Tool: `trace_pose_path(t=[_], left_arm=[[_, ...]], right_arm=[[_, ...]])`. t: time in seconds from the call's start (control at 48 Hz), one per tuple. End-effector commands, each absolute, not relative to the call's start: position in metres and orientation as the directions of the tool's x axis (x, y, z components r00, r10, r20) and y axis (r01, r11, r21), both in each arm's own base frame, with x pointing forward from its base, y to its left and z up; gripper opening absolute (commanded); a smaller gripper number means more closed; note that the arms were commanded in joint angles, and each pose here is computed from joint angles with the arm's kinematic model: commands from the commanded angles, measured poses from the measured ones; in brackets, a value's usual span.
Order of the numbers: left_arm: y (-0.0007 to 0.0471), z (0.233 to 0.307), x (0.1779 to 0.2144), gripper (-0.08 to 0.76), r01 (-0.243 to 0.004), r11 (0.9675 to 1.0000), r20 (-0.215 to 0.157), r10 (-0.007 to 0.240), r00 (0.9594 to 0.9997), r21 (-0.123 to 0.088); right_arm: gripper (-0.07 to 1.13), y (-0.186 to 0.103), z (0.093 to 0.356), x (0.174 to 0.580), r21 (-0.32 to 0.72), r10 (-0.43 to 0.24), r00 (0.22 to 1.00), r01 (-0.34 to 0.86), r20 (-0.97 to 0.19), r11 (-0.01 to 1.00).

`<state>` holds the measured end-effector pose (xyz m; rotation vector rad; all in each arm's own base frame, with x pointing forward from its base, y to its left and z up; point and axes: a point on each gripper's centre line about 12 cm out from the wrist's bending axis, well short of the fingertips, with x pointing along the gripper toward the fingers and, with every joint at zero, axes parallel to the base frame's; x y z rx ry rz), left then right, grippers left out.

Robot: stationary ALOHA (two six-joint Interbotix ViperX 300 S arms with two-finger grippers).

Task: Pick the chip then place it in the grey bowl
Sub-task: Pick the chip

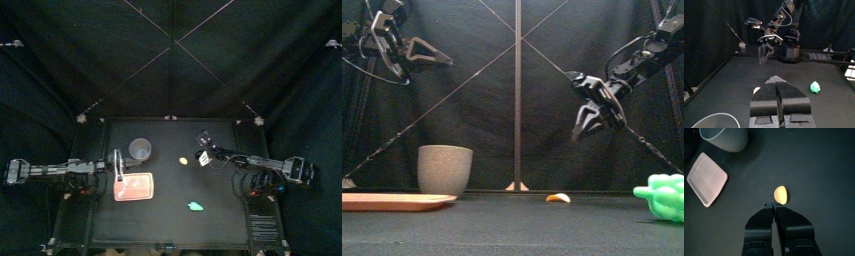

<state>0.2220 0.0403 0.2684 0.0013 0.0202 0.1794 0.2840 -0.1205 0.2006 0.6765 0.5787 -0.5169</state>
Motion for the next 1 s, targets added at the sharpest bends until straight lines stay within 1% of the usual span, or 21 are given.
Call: trace_pose_path(t=[0.021, 0.083, 0.146, 0.167, 0.25, 0.333, 0.396, 0.438, 0.458, 0.479, 0.521, 0.562, 0.667, 0.688, 0.708, 0.771, 0.792, 0.812, 0.875, 0.938, 1.0], left_arm=[[0.0435, 0.2726, 0.2229, -0.021, -0.191, 0.9816, -0.003, 0.191, 0.9816, 0.007], [0.0451, 0.2714, 0.2222, -0.021, -0.198, 0.9801, -0.006, 0.199, 0.9801, 0.007], [0.0458, 0.27, 0.2218, -0.021, -0.201, 0.9795, -0.011, 0.202, 0.9794, 0.007], [0.0464, 0.2688, 0.2213, -0.021, -0.204, 0.9789, -0.014, 0.205, 0.9788, 0.007], [0.0469, 0.2657, 0.2203, -0.021, -0.207, 0.9782, -0.021, 0.208, 0.978, 0.007], [0.0473, 0.2621, 0.2191, -0.021, -0.21, 0.9776, -0.031, 0.21, 0.9771, 0.007], [0.0478, 0.2611, 0.218, -0.021, -0.213, 0.977, -0.031, 0.213, 0.9765, 0.007], [0.0493, 0.2604, 0.2169, -0.021, -0.221, 0.9753, -0.032, 0.221, 0.9748, 0.007], [0.0493, 0.2604, 0.2169, -0.021, -0.221, 0.9753, -0.032, 0.221, 0.9748, 0.009], [0.0501, 0.2601, 0.2163, -0.021, -0.225, 0.9744, -0.032, 0.225, 0.9739, 0.009], [0.0514, 0.2599, 0.2156, -0.021, -0.231, 0.973, -0.032, 0.231, 0.9725, 0.009], [0.0518, 0.2603, 0.2147, -0.021, -0.234, 0.9723, -0.029, 0.234, 0.9718, 0.009], [0.0529, 0.26, 0.2118, -0.021, -0.241, 0.9704, -0.025, 0.241, 0.9701, 0.009], [0.0527, 0.2591, 0.2113, -0.021, -0.241, 0.9704, -0.026, 0.241, 0.9701, 0.009], [0.0526, 0.2597, 0.2109, -0.021, -0.241, 0.9704, -0.023, 0.241, 0.9702, 0.009], [0.0523, 0.2584, 0.2084, -0.021, -0.243, 0.9701, -0.021, 0.243, 0.9698, 0.009], [0.0519, 0.2586, 0.2079, -0.021, -0.241, 0.9704, -0.018, 0.241, 0.9703, 0.009], [0.0522, 0.2579, 0.2077, -0.021, -0.243, 0.9699, -0.021, 0.243, 0.9697, 0.007], [0.0519, 0.2577, 0.2062, -0.021, -0.243, 0.9699, -0.018, 0.243, 0.9698, 0.007], [0.0514, 0.2569, 0.2045, -0.021, -0.243, 0.9699, -0.017, 0.243, 0.9698, 0.007], [0.0513, 0.2578, 0.204, -0.021, -0.243, 0.9699, -0.012, 0.243, 0.9698, 0.007]], right_arm=[[0.23, -0.118, 0.2, 0.299, 0.432, -0.231, 0.73, 0.596, -0.644, 0.677], [0.25, -0.119, 0.19, 0.304, 0.424, -0.219, 0.711, 0.606, -0.669, 0.673], [0.29, -0.122, 0.181, 0.31, 0.419, -0.21, 0.692, 0.62, -0.69, 0.663], [0.32, -0.123, 0.177, 0.313, 0.417, -0.205, 0.683, 0.626, -0.701, 0.659], [0.45, -0.125, 0.17, 0.325, 0.41, -0.185, 0.666, 0.629, -0.723, 0.66], [0.63, -0.13, 0.161, 0.334, 0.407, -0.156, 0.634, 0.645, -0.757, 0.646], [0.76, -0.131, 0.153, 0.342, 0.398, -0.126, 0.606, 0.65, -0.785, 0.647], [0.85, -0.132, 0.148, 0.348, 0.393, -0.1, 0.583, 0.655, -0.806, 0.645], [0.87, -0.133, 0.146, 0.35, 0.389, -0.092, 0.574, 0.655, -0.814, 0.647], [0.89, -0.134, 0.144, 0.351, 0.386, -0.084, 0.565, 0.657, -0.821, 0.648], [0.89, -0.138, 0.141, 0.354, 0.38, -0.077, 0.552, 0.662, -0.831, 0.646], [0.88, -0.142, 0.138, 0.356, 0.373, -0.077, 0.543, 0.667, -0.837, 0.645], [0.87, -0.152, 0.136, 0.36, 0.363, -0.092, 0.538, 0.675, -0.838, 0.642], [0.87, -0.155, 0.137, 0.36, 0.362, -0.097, 0.539, 0.677, -0.836, 0.641], [0.87, -0.157, 0.137, 0.359, 0.362, -0.102, 0.54, 0.681, -0.835, 0.637], [0.87, -0.164, 0.139, 0.358, 0.356, -0.116, 0.54, 0.685, -0.833, 0.635], [0.87, -0.165, 0.14, 0.357, 0.352, -0.12, 0.54, 0.685, -0.833, 0.638], [0.87, -0.168, 0.141, 0.357, 0.35, -0.125, 0.542, 0.686, -0.831, 0.638], [0.87, -0.173, 0.141, 0.354, 0.339, -0.134, 0.535, 0.69, -0.834, 0.64], [0.87, -0.175, 0.14, 0.353, 0.334, -0.134, 0.529, 0.691, -0.838, 0.641], [0.87, -0.177, 0.136, 0.354, 0.329, -0.131, 0.52, 0.695, -0.844, 0.64]])
